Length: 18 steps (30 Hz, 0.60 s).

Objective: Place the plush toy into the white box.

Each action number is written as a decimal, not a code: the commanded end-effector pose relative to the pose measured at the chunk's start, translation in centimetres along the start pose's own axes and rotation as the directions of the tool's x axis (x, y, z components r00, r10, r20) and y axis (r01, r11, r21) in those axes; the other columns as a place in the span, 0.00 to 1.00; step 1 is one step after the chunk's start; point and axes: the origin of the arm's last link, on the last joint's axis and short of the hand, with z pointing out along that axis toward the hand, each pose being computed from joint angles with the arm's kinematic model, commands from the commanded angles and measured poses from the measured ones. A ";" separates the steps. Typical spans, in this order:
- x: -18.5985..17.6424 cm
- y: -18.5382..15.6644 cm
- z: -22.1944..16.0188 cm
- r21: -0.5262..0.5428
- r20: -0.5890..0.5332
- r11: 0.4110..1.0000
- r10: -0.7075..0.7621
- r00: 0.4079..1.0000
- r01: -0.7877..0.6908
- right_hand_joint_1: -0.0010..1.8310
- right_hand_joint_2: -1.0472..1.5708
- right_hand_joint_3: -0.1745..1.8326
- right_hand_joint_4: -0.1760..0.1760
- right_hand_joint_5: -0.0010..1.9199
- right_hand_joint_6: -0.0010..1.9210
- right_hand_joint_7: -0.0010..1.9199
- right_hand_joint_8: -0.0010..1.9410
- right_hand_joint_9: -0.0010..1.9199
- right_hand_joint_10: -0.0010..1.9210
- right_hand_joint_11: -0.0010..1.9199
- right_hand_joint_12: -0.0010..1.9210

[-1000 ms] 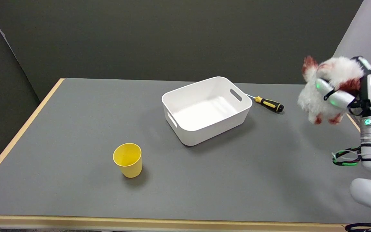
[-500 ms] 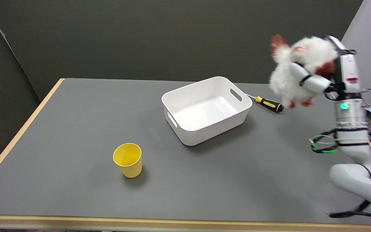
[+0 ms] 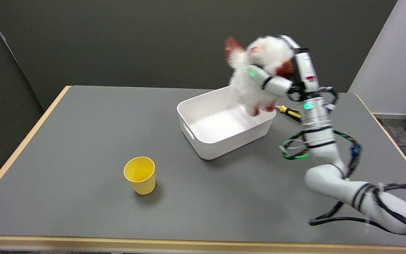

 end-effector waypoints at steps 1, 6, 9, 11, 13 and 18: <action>-14.3 -5.2 2.4 -0.032 0.216 0.981 0.195 0.957 -0.192 0.62 0.84 0.30 0.00 0.28 0.88 0.31 0.90 0.47 1.00 0.47 1.00; -15.2 -4.1 1.4 -0.121 0.288 0.974 0.219 0.932 -0.191 0.49 0.69 0.50 0.27 0.18 0.42 0.30 0.51 0.31 0.66 0.02 0.99; -15.0 -3.8 0.9 -0.144 0.294 0.970 0.230 0.928 -0.195 0.28 0.64 0.52 0.49 0.05 0.12 0.06 0.09 0.04 0.19 0.07 0.65; -14.7 -3.6 0.5 -0.159 0.277 0.966 0.242 0.930 -0.204 0.25 0.61 0.51 0.54 0.01 0.06 0.00 0.00 0.00 0.00 0.00 0.48; -14.3 -3.4 0.1 -0.162 0.256 0.964 0.245 0.935 -0.209 0.26 0.62 0.46 0.54 0.00 0.04 0.00 0.00 0.00 0.00 0.00 0.44; -12.8 -3.6 -0.5 -0.109 0.164 0.969 0.236 0.958 -0.220 0.27 0.64 0.41 0.55 0.00 0.04 0.00 0.00 0.00 0.00 0.00 0.33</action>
